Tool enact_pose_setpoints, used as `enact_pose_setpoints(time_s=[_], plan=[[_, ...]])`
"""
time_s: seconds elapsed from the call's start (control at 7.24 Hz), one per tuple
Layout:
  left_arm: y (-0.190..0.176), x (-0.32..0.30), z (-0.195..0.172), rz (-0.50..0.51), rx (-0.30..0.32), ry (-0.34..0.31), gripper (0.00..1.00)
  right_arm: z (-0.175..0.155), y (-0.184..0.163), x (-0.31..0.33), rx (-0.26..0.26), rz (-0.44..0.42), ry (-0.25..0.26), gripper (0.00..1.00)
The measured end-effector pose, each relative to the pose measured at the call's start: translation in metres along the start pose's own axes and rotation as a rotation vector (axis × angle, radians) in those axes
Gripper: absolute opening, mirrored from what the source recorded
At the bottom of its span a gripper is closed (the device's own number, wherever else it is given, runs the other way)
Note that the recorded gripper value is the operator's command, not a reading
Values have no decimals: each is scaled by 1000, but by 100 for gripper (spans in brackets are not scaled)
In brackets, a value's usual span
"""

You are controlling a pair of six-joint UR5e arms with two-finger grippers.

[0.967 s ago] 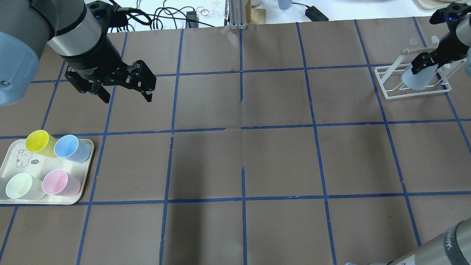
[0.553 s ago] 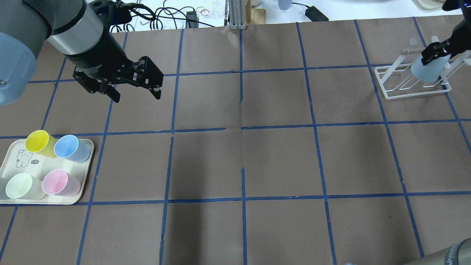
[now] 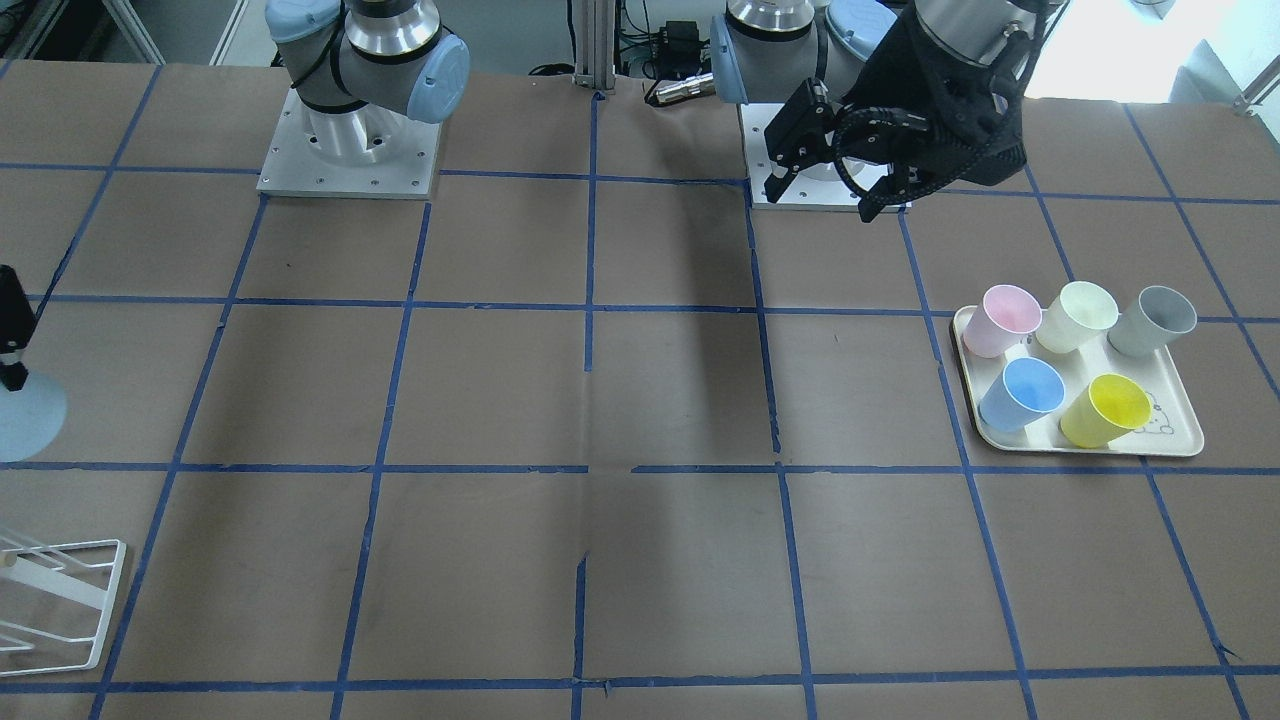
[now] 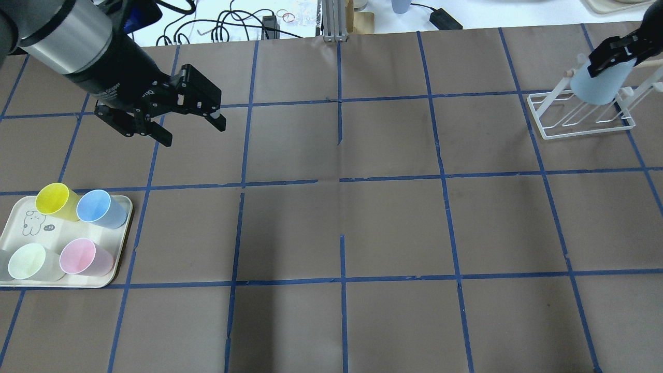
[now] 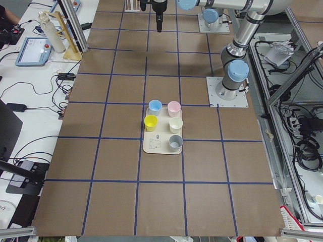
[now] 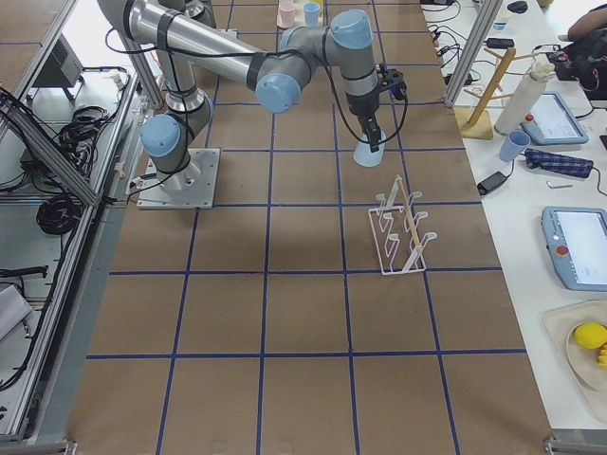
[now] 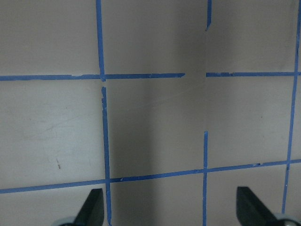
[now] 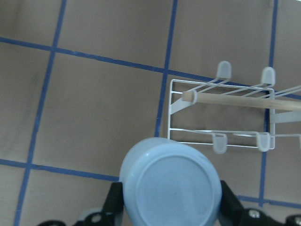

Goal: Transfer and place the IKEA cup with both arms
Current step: 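Lift the cup toward the left gripper while the left arm extends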

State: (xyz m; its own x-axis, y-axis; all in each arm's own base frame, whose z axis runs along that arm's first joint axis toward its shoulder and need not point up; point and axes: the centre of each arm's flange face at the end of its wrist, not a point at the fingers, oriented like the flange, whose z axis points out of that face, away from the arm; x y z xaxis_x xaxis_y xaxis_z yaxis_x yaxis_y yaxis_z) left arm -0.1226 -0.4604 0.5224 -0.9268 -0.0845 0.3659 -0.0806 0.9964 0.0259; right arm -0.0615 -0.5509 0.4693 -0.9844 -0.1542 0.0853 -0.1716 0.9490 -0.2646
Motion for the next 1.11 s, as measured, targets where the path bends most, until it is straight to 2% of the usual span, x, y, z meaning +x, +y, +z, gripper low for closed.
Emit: enact_pose_setpoints(time_s=[0.41,0.55,0.69,0.83,0.97,1.11], plan=[[-2,-48,-8,-95,-42,376,100,-12,-12,-136,-42,147,-77,2],[0,-59,5,-99,-54,485,100,-15,-11,-188,-50,194,-107,0],[3,-67,28,-112,-63,604,100,-20,-7,-240,-59,227,-162,0],[6,-74,58,-150,-69,729,100,-28,-2,-282,-75,266,-261,0],[11,-83,88,-201,-65,845,100,-36,2,-310,-104,316,-409,0],[15,-91,108,-246,-50,928,100,-43,2,-323,-139,366,-561,0]])
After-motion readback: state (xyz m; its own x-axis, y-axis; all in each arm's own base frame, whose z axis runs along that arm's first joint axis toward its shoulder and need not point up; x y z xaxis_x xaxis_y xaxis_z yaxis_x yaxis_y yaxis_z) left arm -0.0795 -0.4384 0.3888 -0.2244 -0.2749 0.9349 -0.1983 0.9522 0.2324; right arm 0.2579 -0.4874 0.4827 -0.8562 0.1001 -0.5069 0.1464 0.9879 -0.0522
